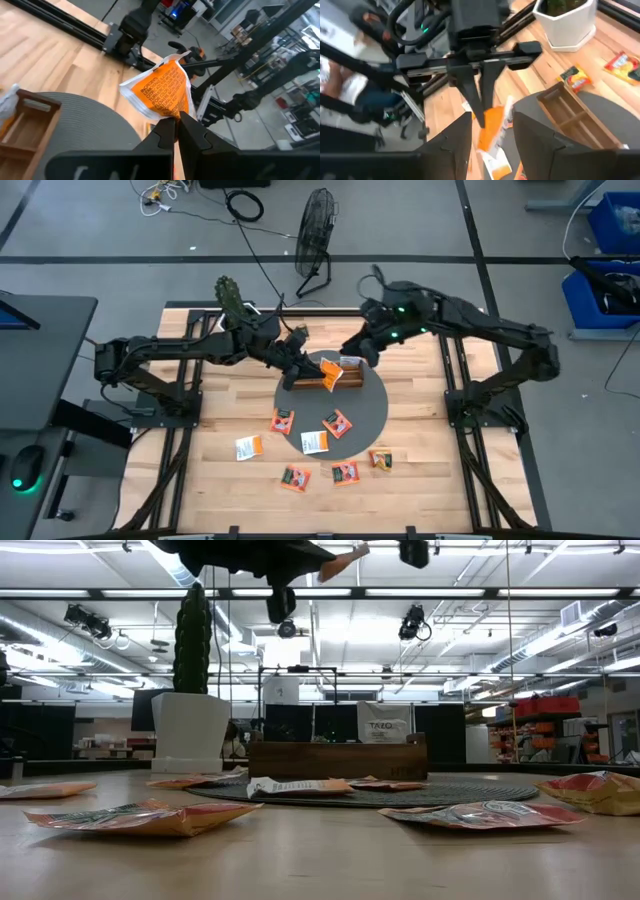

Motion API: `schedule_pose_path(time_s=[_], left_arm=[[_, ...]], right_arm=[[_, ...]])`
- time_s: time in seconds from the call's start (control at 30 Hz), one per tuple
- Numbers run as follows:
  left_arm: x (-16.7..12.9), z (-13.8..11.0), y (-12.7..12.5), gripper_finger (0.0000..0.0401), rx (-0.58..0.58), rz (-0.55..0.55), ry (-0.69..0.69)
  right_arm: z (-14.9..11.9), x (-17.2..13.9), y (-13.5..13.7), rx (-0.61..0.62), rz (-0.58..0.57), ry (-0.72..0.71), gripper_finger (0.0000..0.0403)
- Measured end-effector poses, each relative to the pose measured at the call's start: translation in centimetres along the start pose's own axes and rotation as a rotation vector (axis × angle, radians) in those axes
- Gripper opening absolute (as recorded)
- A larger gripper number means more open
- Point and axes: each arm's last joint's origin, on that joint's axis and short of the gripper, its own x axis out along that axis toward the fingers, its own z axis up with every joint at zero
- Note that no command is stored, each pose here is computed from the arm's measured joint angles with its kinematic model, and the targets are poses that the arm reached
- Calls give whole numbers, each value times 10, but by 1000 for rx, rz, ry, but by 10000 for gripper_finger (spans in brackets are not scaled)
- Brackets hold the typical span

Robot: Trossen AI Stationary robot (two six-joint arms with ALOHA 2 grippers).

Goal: Pick & Place Tea
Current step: Put the white tea bag into the right section of the wooden organizer

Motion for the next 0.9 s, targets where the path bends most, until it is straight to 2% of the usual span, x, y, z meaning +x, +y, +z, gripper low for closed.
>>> schedule_pose_path(time_s=[0.27,0.47,0.9], left_arm=[[0,0,0,7,3,7,-3],[0,-1,1,11,10,18,3],[0,-1,1,8,12,19,4]], right_arm=[[17,31,-2,-44,-82,206,151],[16,46,-6,-45,-71,263,151],[7,53,-12,-16,-67,338,151]])
